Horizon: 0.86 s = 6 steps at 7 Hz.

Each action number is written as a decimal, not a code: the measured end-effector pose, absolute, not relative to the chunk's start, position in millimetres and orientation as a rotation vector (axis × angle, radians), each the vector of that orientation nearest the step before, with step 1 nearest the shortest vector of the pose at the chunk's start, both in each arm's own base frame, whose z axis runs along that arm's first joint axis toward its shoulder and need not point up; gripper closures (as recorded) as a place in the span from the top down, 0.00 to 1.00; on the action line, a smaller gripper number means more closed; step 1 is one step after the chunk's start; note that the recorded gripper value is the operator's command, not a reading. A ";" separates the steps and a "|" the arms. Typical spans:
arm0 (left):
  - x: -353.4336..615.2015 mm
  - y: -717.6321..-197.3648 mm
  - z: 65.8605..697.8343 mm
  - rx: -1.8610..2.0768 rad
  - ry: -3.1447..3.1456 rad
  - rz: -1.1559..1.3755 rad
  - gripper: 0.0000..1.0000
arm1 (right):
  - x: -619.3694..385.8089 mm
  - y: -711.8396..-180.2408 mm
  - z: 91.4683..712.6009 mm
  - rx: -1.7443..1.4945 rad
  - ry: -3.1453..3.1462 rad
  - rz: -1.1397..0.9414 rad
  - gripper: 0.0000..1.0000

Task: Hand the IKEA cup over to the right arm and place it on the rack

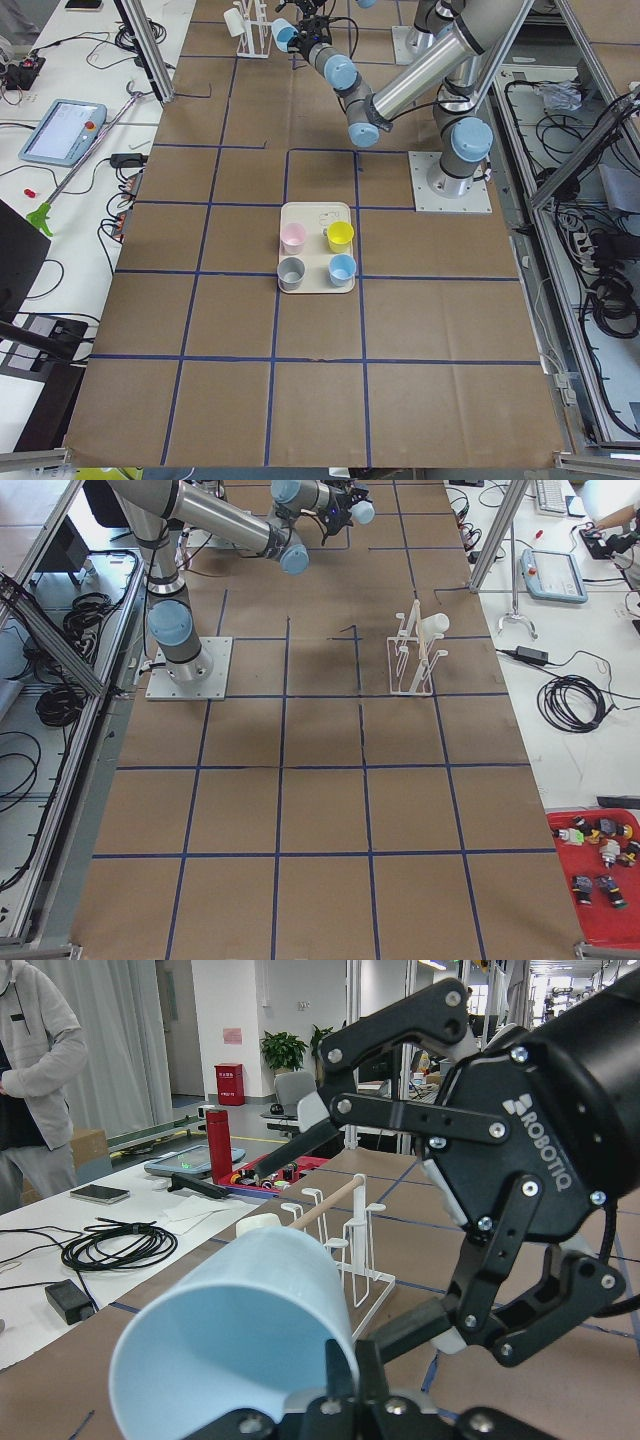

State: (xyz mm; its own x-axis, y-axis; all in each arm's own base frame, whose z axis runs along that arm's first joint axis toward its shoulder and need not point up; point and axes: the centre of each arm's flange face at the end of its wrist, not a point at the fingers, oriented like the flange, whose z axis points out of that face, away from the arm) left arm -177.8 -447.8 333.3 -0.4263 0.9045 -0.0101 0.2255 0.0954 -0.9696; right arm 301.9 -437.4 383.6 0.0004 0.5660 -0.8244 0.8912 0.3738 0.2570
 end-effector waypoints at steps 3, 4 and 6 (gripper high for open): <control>-177.8 -447.8 333.3 -1.114 -1.742 1.366 0.02 | 316.0 -451.9 380.5 1.294 1.695 -0.414 0.99; -177.8 -447.7 333.5 -1.114 -1.742 1.366 0.02 | 316.9 -454.0 379.2 1.295 1.697 -0.413 0.95; -177.7 -447.6 333.8 -1.115 -1.742 1.367 0.03 | 317.4 -454.8 378.2 1.296 1.699 -0.412 0.70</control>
